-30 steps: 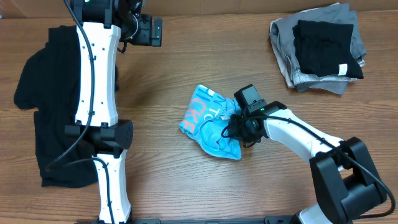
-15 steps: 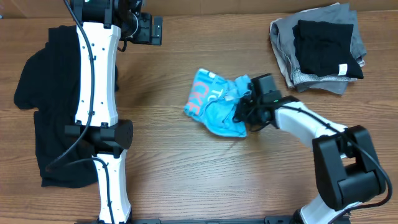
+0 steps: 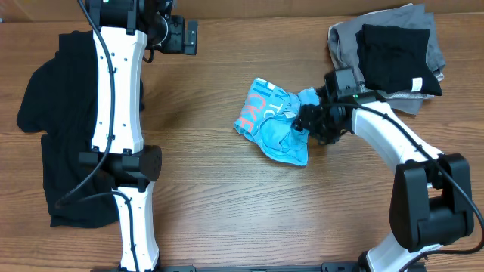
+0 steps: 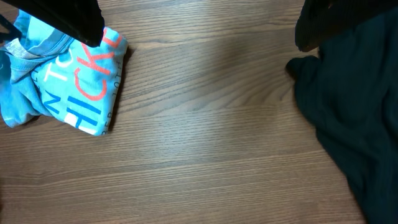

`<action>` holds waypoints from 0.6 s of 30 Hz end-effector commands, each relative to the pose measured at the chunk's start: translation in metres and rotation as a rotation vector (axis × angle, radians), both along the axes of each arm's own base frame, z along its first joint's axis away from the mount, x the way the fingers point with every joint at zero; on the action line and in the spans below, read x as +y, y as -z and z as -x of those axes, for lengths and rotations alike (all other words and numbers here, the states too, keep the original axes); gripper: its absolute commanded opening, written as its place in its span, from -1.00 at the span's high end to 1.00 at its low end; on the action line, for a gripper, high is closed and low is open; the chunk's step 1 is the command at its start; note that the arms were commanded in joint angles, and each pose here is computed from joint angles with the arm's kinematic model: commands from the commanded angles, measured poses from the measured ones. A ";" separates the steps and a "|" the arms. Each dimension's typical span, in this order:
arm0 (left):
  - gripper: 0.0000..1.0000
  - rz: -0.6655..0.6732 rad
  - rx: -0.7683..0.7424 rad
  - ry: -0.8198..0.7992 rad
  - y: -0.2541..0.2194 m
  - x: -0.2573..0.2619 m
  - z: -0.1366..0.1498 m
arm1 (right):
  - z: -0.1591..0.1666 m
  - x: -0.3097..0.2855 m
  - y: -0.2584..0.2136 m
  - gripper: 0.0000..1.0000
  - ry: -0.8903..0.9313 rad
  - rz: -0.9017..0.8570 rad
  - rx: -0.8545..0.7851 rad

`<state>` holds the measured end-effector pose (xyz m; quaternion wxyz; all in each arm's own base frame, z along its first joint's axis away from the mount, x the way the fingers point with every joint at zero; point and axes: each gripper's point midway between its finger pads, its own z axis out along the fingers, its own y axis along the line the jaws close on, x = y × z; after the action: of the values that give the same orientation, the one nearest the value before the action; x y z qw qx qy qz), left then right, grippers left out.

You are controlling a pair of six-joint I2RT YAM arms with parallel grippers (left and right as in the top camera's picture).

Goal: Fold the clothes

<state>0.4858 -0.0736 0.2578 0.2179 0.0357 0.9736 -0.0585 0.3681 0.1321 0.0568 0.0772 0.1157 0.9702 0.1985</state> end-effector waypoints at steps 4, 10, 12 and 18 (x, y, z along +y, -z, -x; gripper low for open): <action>-1.00 -0.017 -0.015 0.026 -0.004 0.001 0.000 | -0.018 0.037 -0.044 -0.38 -0.053 0.026 -0.155; -1.00 -0.021 -0.017 0.032 -0.004 0.002 0.000 | -0.014 0.074 -0.048 -0.38 -0.108 0.010 -0.207; -1.00 -0.022 -0.017 0.034 -0.004 0.002 0.000 | -0.014 0.082 -0.046 -0.38 -0.113 0.017 -0.215; -1.00 -0.024 -0.018 0.038 -0.004 0.002 0.000 | -0.011 0.096 -0.034 -0.36 -0.143 0.020 -0.206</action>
<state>0.4866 -0.0737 0.2581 0.2202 0.0467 0.9727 -0.0562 0.3727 0.2252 0.0910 0.1550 0.0187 0.9652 0.2099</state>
